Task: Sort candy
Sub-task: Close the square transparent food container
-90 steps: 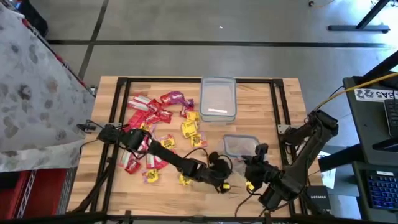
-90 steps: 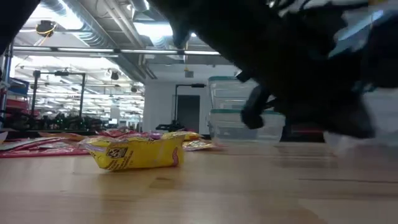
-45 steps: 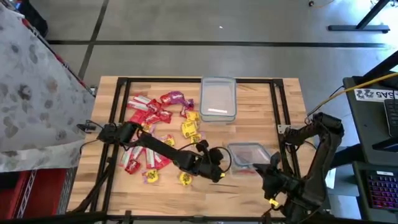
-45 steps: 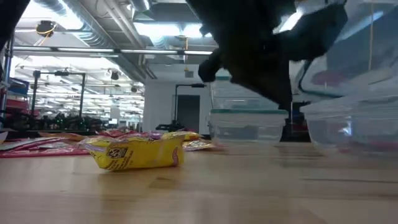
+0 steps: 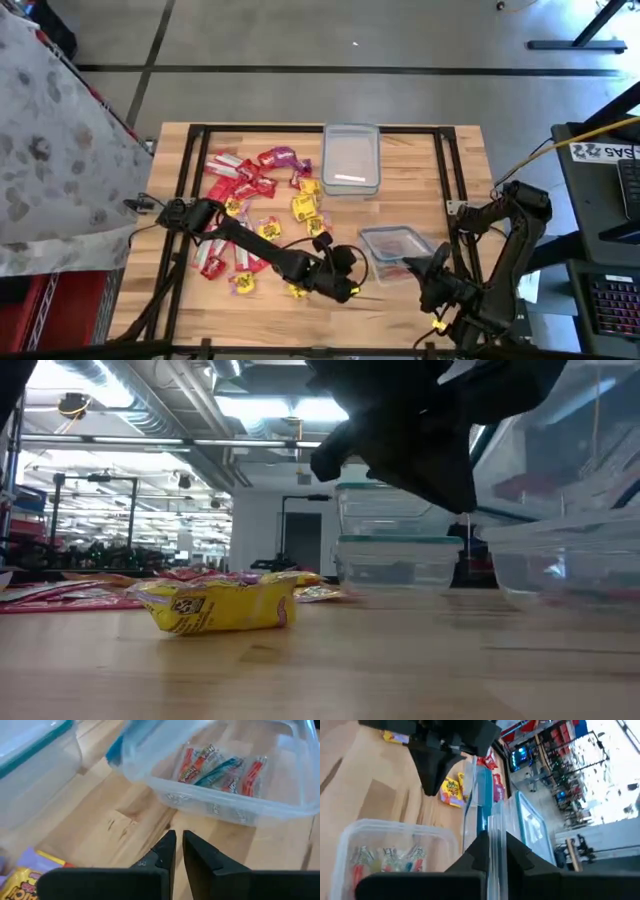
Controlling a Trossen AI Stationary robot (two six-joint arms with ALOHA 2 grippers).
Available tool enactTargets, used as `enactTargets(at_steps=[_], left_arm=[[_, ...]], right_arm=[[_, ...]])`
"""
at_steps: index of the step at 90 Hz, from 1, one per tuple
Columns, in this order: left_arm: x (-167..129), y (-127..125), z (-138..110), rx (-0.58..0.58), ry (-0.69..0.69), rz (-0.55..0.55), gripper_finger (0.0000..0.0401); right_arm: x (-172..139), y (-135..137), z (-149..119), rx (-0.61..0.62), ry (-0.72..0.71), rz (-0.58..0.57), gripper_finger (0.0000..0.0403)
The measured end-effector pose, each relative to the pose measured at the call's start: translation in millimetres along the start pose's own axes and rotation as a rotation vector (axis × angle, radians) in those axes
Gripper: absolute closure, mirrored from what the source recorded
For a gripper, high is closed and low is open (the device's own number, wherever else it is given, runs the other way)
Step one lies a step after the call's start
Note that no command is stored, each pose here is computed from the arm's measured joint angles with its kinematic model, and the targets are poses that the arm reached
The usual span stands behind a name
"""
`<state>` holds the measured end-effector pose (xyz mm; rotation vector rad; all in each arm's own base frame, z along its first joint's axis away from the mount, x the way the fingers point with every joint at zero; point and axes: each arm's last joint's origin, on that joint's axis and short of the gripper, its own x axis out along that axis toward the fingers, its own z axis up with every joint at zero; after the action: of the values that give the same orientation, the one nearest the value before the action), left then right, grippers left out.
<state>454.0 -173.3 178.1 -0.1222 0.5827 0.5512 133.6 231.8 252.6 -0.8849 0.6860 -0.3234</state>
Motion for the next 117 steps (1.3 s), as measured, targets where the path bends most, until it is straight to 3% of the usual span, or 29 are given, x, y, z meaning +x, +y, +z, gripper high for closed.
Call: enactTargets(at_steps=[26, 51, 102, 117], left_arm=[[0.1, 0.1, -0.3, 0.002, 0.002, 0.002, 0.0384], [0.5, 0.4, 0.0, 0.001, 0.000, 0.003, 0.0384], [0.6, 0.3, 0.0, 0.020, 0.000, 0.003, 0.0384], [0.7, 0.3, -0.2, 0.020, 0.000, 0.003, 0.0384]], right_arm=[[-4.0, 5.5, -1.8, -0.108, 0.050, 0.081, 0.0398], [-4.2, 14.0, 4.2, -0.060, 0.038, 0.157, 0.0390], [-7.1, 27.3, 7.4, 0.035, 0.177, 0.413, 0.0386], [-7.5, 29.8, 10.6, 0.072, 0.159, 0.433, 0.0386]])
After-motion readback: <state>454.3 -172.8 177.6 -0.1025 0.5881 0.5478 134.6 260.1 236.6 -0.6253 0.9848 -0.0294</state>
